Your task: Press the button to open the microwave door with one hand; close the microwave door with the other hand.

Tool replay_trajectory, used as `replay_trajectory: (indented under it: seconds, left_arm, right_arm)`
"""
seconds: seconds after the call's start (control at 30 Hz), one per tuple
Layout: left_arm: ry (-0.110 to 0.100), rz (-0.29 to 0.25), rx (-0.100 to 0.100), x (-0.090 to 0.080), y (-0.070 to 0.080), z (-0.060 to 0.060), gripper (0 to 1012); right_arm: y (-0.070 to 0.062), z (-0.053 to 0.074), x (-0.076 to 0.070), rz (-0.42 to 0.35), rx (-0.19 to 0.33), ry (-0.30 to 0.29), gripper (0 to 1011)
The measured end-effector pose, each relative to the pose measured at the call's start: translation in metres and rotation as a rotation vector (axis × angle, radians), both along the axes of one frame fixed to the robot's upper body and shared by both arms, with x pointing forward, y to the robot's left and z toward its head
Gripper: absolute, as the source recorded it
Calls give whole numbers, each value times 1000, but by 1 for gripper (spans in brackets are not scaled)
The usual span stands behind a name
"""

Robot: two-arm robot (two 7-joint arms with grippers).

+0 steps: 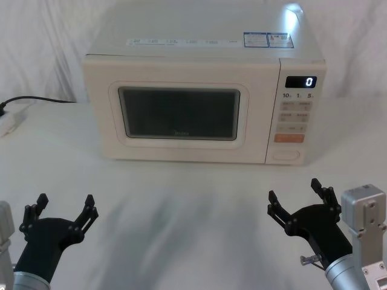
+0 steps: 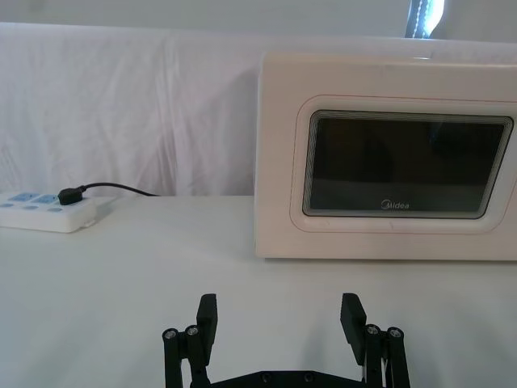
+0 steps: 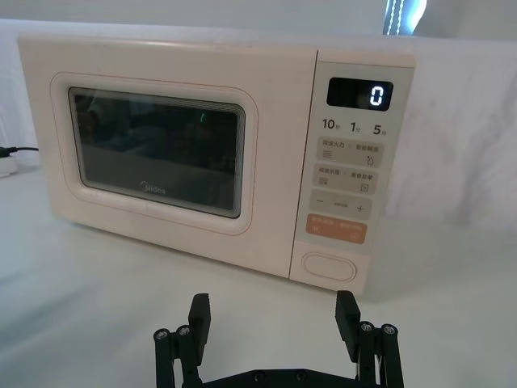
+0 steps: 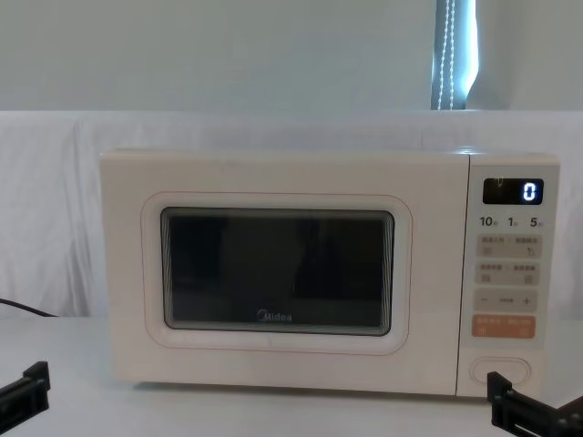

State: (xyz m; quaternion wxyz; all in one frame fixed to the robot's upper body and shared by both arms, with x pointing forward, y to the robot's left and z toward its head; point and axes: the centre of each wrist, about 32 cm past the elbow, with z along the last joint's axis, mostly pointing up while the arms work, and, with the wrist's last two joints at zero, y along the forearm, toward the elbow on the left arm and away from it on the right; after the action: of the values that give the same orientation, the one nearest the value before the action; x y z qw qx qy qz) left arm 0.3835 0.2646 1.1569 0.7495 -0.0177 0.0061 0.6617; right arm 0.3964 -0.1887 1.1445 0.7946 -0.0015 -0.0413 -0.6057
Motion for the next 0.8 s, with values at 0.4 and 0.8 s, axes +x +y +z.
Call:
replay_trajectory:
  seconds: [0.4, 0.8]
  left_arm:
    - [0, 0, 0, 0, 0, 0, 1001]
    - [1, 0, 0, 0, 0, 0, 1001]
  right_arm:
    - [0, 0, 0, 0, 0, 0, 1002]
    - [0, 0, 0, 0, 0, 0, 1002]
